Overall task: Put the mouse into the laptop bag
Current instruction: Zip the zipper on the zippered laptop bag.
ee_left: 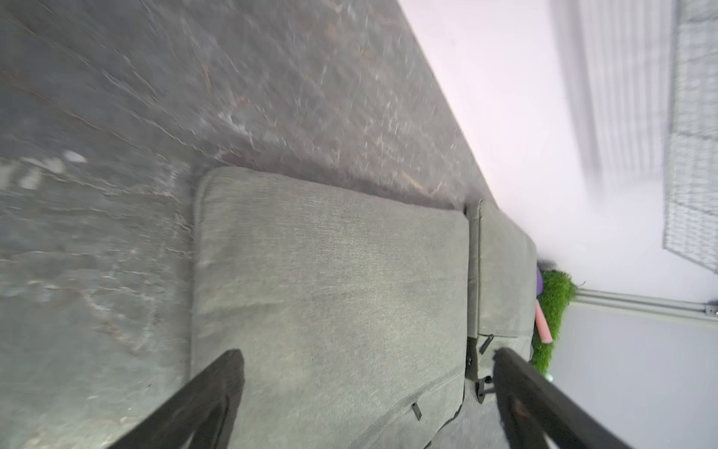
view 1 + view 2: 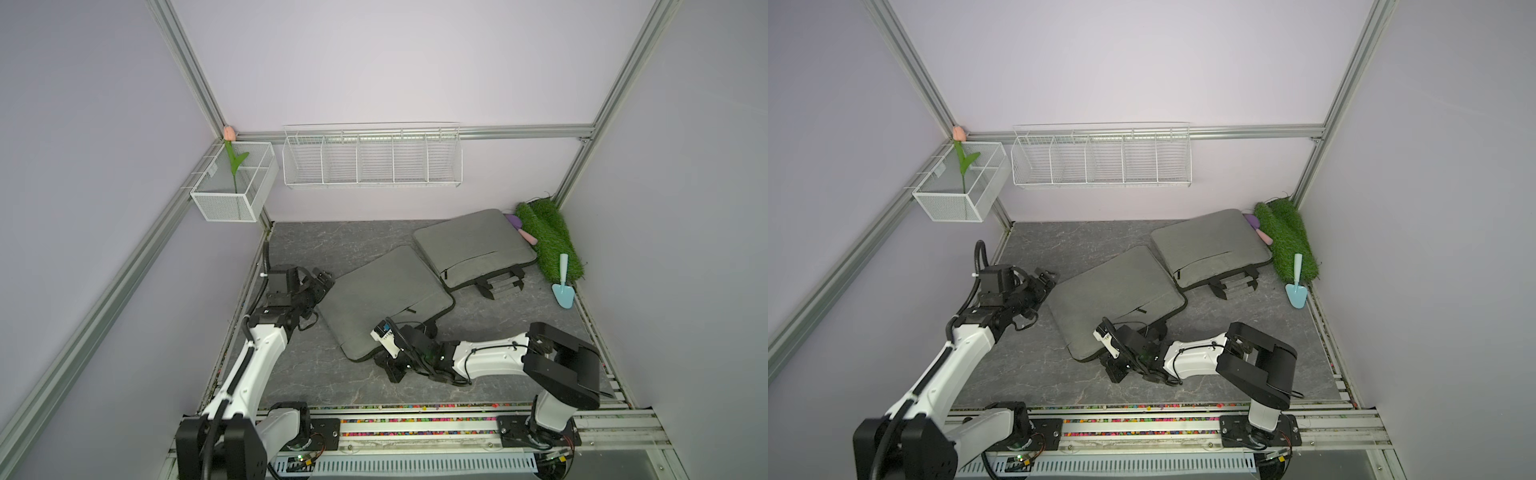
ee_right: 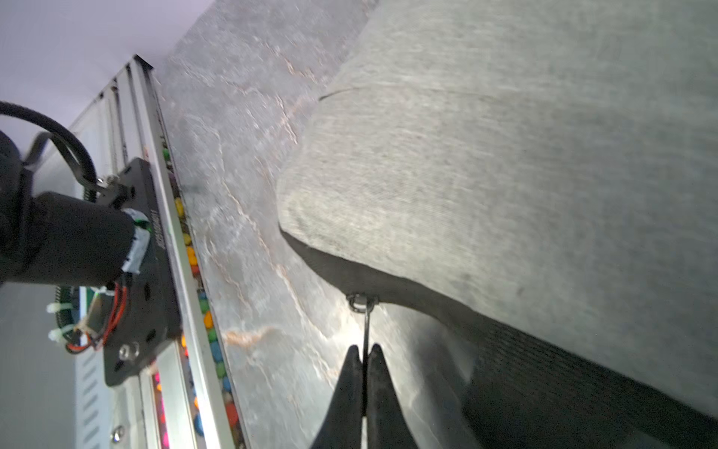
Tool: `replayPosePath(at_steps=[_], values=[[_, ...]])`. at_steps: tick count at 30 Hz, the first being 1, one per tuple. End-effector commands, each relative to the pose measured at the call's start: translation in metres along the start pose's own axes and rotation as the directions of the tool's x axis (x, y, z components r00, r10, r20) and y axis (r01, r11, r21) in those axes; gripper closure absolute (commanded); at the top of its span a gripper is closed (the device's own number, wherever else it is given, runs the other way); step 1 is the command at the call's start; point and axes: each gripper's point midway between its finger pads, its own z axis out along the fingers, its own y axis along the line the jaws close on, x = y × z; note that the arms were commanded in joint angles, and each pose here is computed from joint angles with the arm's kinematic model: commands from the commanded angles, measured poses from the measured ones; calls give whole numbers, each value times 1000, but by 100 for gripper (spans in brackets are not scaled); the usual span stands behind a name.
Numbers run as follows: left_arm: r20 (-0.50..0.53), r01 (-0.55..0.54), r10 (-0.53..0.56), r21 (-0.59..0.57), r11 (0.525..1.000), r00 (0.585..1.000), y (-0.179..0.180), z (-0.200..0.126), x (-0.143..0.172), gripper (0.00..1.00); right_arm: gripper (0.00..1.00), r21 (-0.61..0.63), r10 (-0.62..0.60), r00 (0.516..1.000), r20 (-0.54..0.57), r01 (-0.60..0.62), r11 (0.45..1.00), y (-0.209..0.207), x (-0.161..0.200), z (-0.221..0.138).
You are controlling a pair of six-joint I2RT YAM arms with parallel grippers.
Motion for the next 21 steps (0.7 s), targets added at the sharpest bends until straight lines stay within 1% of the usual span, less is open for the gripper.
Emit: replayPosePath(at_steps=[1,3,4,6,8,9,10,12,13,17,19,21], values=[[-144,-36,35,-4,999,989,7,35,14,0,94,86,56,997,55,-61,994,-24,-3,-15],[-167,-35,33,-10,999,985,13,52,14,0,93,147,78,996,45,-84,985,-37,5,-19],[-179,-41,40,-1,999,983,13,59,14,0,94,155,84,996,43,-90,984,-38,7,-19],[-208,-39,48,47,998,977,8,69,19,0,93,132,75,997,36,-79,988,-28,7,-16],[-232,-27,55,120,992,971,0,76,29,0,93,121,25,1000,6,-25,992,-7,6,-7],[-233,-22,53,133,991,971,0,81,33,0,93,120,-2,1000,-10,3,993,5,6,-2],[-238,-16,47,128,992,970,5,87,39,0,93,120,-27,999,-21,29,992,17,5,3],[-259,-17,45,107,994,965,17,104,51,0,94,73,-46,999,-29,48,996,46,-1,13],[-275,2,23,90,996,961,29,113,59,0,93,52,-39,998,-40,41,998,56,-1,19],[-298,97,-51,143,985,953,48,135,80,4,93,-21,25,999,-41,-26,999,83,-2,39],[-315,115,-64,144,983,947,55,140,88,5,93,-59,36,999,-41,-38,998,93,-4,45],[-314,116,-67,141,983,947,60,139,91,5,93,-48,56,998,-28,-57,997,90,-6,47]])
